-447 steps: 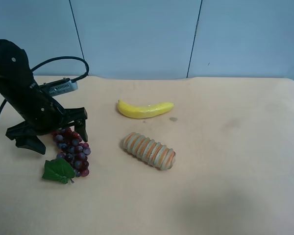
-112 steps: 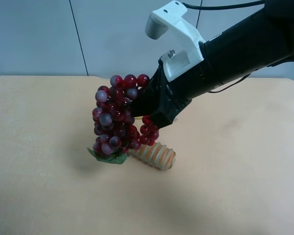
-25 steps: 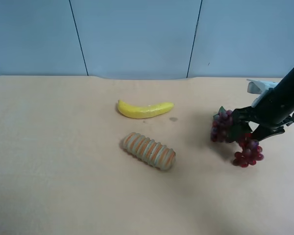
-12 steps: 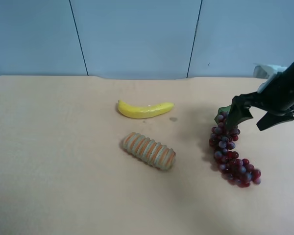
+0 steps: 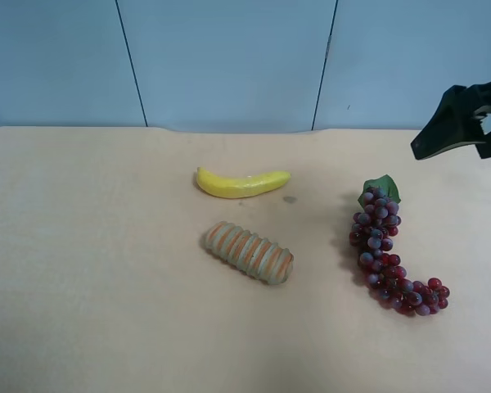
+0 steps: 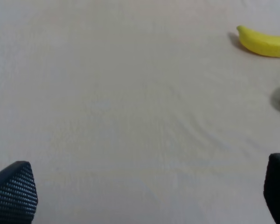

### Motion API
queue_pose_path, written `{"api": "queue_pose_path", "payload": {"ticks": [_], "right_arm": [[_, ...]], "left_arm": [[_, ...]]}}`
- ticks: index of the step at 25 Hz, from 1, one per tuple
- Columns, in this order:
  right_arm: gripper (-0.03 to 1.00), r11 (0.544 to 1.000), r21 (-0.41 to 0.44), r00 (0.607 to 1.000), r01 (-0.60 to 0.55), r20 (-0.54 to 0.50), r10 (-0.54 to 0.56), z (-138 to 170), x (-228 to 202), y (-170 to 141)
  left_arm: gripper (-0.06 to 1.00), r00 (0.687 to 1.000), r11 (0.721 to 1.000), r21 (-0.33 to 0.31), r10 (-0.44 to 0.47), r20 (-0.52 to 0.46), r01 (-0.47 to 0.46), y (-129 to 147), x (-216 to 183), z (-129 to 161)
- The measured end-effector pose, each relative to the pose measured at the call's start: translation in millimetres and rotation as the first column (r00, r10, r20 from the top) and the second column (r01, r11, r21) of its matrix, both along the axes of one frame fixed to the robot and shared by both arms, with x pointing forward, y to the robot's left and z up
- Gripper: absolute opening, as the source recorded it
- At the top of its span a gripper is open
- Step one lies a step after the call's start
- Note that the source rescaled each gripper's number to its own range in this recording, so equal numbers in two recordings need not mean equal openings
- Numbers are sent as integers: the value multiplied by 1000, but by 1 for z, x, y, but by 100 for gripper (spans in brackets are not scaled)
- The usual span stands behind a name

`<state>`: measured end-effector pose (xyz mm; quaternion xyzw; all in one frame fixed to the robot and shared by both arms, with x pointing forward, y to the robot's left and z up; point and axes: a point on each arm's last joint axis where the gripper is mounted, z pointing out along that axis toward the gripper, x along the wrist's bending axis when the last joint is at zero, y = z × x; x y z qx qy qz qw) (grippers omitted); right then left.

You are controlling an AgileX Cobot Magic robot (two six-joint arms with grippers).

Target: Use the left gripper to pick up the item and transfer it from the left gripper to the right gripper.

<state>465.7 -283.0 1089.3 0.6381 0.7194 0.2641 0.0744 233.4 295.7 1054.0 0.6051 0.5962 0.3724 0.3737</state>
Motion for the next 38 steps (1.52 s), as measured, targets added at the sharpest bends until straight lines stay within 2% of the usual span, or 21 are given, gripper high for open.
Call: {"api": "queue_pose_path", "payload": {"ticks": [6,10,22,26,35,38], "right_arm": [[100,999,-28,994,31,104,-28,24,-43,-1],[100,999,-32,987,34,158,-29,23,-76,1],[100,996,-42,946,74,319,-57,-21,-170,3],[100,990,-36,922,134,371,-111,-34,-190,1],[100,981,-34,824,192,548,-143,-36,-229,-2],[100,970,-22,803,241,566,-186,-37,-233,-5]], "left_arm": [[100,1000,1000,0,0,0,0,0,0,0],[100,1000,1000,0,0,0,0,0,0,0],[100,1000,1000,0,0,0,0,0,0,0],[100,1000,1000,0,0,0,0,0,0,0],[100,1000,1000,0,0,0,0,0,0,0],[100,1000,1000,0,0,0,0,0,0,0]]}}
